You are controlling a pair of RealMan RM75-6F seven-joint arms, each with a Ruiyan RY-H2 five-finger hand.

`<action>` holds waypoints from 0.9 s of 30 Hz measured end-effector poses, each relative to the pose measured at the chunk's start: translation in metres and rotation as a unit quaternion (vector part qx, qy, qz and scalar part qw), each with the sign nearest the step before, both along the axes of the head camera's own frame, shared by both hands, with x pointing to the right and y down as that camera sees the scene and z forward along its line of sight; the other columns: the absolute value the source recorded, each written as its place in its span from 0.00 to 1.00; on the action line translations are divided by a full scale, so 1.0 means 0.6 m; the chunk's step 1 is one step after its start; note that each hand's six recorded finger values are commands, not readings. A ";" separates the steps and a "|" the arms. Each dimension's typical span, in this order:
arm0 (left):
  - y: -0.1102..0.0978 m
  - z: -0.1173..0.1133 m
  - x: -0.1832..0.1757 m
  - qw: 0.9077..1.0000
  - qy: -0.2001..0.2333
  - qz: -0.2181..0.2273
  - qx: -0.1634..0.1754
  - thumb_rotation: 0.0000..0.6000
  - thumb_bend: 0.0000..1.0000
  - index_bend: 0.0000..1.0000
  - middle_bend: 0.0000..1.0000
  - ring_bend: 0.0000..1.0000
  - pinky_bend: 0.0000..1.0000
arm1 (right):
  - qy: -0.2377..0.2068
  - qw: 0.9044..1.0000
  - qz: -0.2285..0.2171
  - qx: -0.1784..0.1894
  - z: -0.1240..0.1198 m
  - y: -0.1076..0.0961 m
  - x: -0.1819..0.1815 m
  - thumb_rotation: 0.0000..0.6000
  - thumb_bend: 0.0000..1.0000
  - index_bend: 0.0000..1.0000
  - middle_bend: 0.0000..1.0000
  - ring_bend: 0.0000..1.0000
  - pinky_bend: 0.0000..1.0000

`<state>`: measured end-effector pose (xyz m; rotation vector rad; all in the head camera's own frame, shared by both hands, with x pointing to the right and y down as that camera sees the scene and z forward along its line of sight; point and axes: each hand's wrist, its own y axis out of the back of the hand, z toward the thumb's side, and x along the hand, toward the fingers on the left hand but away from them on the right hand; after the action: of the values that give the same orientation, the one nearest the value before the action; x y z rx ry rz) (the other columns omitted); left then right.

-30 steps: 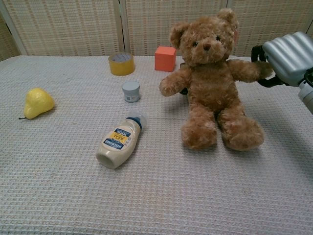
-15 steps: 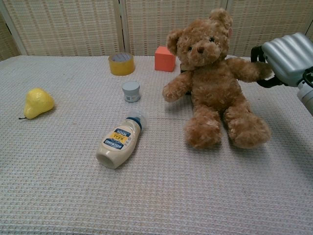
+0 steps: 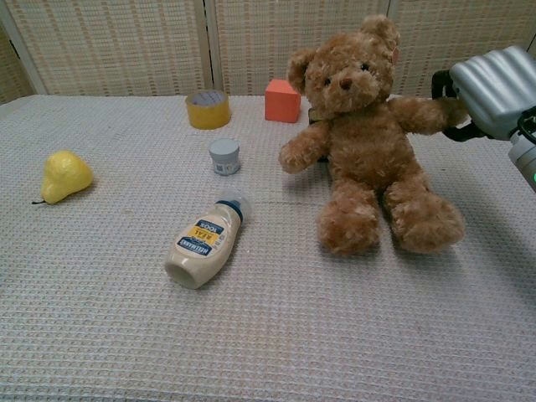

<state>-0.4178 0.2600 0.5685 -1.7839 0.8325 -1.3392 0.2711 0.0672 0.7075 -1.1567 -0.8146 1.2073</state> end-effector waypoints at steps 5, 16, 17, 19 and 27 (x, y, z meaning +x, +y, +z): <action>0.000 0.000 -0.001 1.000 0.000 -0.001 0.000 1.00 0.43 0.37 0.42 0.45 0.49 | 0.004 1.000 -0.003 -0.019 0.014 0.012 0.005 1.00 0.21 0.56 0.54 0.46 0.64; 0.000 -0.001 0.000 1.000 -0.002 0.002 0.001 1.00 0.43 0.37 0.42 0.45 0.49 | 0.005 1.000 -0.013 -0.015 0.014 0.017 0.002 1.00 0.21 0.56 0.54 0.46 0.64; 0.000 0.000 0.000 1.000 -0.001 0.001 0.000 1.00 0.43 0.37 0.42 0.45 0.49 | 0.003 1.000 -0.013 -0.011 0.011 0.015 0.001 1.00 0.21 0.56 0.54 0.46 0.64; 0.000 0.000 0.000 1.000 0.000 0.000 0.000 1.00 0.43 0.37 0.42 0.45 0.49 | -0.003 1.000 -0.011 -0.001 0.003 0.010 -0.002 1.00 0.21 0.56 0.54 0.46 0.64; 0.000 0.000 0.001 1.000 0.000 0.001 -0.001 1.00 0.43 0.37 0.42 0.45 0.49 | -0.012 1.000 -0.007 0.014 -0.012 -0.001 -0.006 1.00 0.21 0.56 0.54 0.46 0.64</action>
<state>-0.4173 0.2603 0.5684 -1.7855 0.8300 -1.3394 0.2674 0.0668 0.7004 -1.1529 -0.8378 1.1699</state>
